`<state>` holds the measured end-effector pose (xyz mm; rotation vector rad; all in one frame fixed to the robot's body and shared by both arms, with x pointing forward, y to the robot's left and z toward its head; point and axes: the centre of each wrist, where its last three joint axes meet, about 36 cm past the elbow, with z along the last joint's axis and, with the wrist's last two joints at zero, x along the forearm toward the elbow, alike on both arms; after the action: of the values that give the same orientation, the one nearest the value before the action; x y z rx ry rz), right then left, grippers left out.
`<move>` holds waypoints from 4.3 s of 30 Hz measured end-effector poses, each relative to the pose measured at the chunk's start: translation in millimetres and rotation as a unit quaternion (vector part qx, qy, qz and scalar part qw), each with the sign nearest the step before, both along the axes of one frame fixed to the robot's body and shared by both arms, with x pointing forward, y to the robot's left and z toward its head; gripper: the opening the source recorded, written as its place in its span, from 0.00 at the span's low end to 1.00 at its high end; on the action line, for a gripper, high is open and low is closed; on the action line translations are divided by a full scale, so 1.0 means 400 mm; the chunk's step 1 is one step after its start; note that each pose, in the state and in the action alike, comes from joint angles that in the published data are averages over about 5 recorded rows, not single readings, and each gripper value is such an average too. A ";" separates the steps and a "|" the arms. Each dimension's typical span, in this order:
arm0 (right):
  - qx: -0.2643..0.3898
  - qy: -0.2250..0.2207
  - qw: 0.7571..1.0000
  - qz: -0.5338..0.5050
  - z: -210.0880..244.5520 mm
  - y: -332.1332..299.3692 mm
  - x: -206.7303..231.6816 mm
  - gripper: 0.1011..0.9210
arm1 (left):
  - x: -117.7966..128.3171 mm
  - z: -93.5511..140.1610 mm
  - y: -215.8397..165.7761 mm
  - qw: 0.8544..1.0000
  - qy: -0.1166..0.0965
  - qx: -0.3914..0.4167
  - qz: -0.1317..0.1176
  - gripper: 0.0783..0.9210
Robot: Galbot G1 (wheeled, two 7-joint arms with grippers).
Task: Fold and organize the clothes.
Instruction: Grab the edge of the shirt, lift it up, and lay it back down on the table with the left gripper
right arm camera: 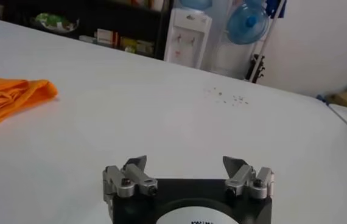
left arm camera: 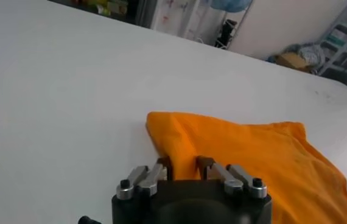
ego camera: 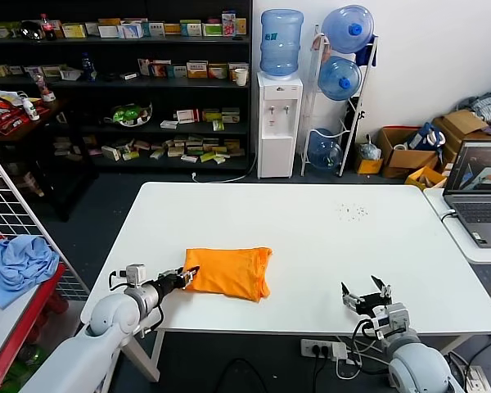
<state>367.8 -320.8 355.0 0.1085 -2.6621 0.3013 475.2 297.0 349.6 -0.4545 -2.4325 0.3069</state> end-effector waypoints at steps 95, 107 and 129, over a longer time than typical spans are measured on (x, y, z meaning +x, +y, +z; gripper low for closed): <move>0.005 -0.010 1.000 0.027 -0.039 0.038 -0.029 0.88 | -0.097 0.131 -0.116 0.974 -0.100 0.176 0.103 0.09; 0.011 -0.032 0.999 0.023 -0.035 -0.004 -0.041 0.88 | -0.088 0.056 -0.444 0.988 -0.095 0.062 0.107 0.09; 0.006 -0.044 0.999 -0.018 -0.026 -0.059 -0.051 0.88 | -0.147 0.000 -0.831 0.984 -0.127 -0.088 0.087 0.29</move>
<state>347.5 -344.4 344.5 0.0520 -2.7502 0.2840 416.6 -35.4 349.6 -0.3771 -2.7134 0.5737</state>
